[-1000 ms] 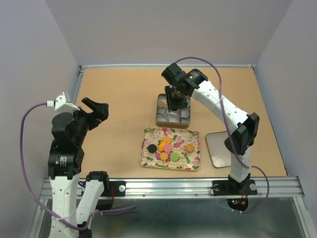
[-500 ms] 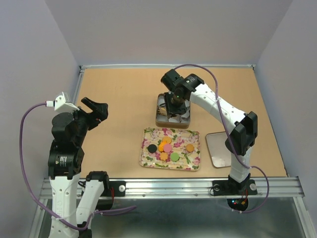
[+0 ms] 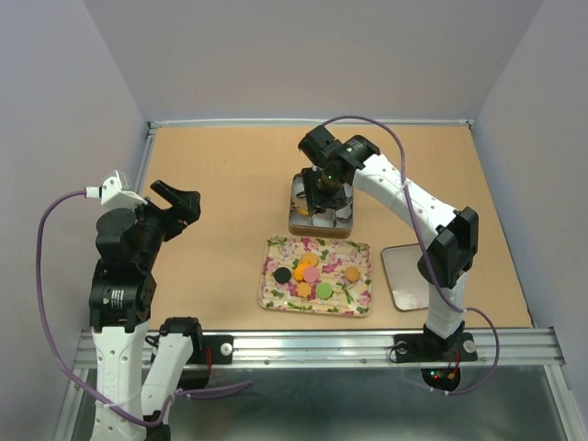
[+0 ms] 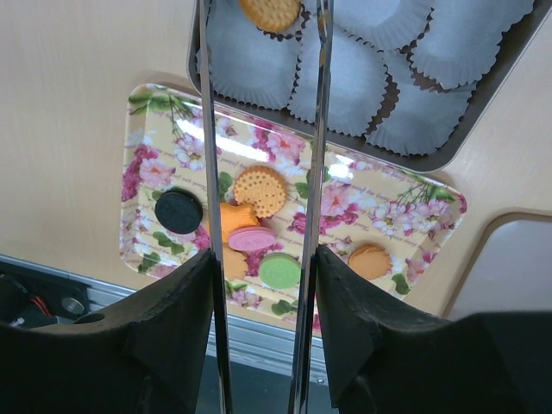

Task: Pack the cookies

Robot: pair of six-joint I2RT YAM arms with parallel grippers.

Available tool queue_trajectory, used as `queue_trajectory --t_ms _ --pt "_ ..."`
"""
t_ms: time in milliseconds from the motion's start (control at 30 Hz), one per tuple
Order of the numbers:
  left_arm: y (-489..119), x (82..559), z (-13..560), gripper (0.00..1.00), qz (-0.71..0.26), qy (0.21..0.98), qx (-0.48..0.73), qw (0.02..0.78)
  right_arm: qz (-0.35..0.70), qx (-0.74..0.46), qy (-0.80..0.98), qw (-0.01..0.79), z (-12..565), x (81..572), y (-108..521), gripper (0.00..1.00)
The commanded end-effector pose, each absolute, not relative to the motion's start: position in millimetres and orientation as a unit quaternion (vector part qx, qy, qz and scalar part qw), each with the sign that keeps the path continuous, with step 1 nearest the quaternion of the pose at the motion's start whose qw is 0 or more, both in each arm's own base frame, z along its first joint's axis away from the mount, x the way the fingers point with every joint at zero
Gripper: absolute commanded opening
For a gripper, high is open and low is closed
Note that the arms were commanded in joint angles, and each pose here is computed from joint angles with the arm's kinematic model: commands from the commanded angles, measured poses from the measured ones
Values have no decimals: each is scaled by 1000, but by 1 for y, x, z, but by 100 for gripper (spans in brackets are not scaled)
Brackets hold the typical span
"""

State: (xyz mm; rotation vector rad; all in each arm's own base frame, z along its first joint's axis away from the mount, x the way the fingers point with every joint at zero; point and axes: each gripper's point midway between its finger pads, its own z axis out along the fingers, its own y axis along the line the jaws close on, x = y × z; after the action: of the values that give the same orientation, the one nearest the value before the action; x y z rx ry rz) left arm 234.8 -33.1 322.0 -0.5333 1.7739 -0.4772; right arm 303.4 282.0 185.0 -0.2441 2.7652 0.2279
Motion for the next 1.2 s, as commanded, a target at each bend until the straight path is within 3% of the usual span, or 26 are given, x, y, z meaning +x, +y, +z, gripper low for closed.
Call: queue_trajectory --t_ms 0,300,867,1167 --pt "-33 236 328 99 -205 752 -221 586 114 -86 959 244 231 320 288 53" --pt "-34 235 329 99 -205 753 -218 585 128 -92 957 243 253 288 267 53" --pt "-40 228 325 99 -213 761 -203 578 134 -129 974 133 202 131 240 52" --pt "-41 219 321 99 -214 768 -199 569 150 -124 974 119 189 112 248 52"
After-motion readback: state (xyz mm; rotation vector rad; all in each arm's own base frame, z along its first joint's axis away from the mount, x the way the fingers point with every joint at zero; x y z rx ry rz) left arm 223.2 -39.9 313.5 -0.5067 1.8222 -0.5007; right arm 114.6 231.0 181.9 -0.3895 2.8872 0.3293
